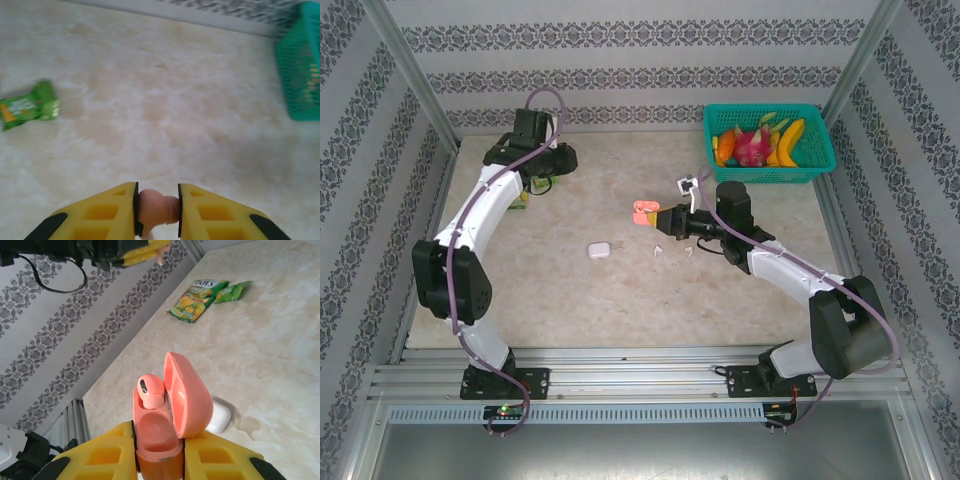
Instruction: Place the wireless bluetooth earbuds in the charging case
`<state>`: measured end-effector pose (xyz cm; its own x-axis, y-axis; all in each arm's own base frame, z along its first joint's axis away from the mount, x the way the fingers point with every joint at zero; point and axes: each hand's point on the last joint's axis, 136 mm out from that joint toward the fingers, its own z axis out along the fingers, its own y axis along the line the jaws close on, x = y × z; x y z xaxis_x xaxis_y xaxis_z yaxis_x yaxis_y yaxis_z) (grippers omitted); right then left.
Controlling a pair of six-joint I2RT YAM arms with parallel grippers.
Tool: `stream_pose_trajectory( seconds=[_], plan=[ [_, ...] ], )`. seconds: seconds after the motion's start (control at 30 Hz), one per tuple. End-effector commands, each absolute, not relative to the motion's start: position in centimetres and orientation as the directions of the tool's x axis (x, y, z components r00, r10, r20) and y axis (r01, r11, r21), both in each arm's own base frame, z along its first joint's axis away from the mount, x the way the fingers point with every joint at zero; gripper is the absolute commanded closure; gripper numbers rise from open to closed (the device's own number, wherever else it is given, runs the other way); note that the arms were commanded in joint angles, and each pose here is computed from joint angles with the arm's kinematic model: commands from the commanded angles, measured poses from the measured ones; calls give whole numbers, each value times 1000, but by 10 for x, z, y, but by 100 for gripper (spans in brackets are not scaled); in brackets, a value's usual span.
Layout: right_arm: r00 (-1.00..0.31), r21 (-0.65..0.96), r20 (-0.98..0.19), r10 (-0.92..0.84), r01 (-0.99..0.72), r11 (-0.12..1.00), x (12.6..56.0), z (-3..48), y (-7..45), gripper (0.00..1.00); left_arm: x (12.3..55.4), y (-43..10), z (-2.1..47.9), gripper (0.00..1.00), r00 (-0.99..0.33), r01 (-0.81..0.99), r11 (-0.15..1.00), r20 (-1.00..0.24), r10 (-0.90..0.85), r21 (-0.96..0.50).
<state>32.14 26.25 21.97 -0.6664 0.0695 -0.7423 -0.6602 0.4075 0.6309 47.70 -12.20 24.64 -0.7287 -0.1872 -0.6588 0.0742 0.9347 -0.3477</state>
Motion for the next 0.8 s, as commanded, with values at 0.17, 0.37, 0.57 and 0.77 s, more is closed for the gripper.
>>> stream_pose_trajectory(
  seconds=[0.17,0.37,0.57,0.77],
  plan=[
    [-620,585,-783,47,-708,395,318,233,268,86,444,-192,275,75,-683,296,874,-725,-88,-386],
    [-636,597,-766,99,-644,479,330,221,246,86,416,-200,231,75,-747,238,900,-662,-70,-364],
    [-648,619,-737,195,-531,579,345,209,208,86,378,-205,184,75,-816,161,933,-574,-58,-323],
    [-642,633,-721,260,-458,625,353,205,186,86,336,-233,138,76,-871,105,944,-488,-64,-312]
  ],
)
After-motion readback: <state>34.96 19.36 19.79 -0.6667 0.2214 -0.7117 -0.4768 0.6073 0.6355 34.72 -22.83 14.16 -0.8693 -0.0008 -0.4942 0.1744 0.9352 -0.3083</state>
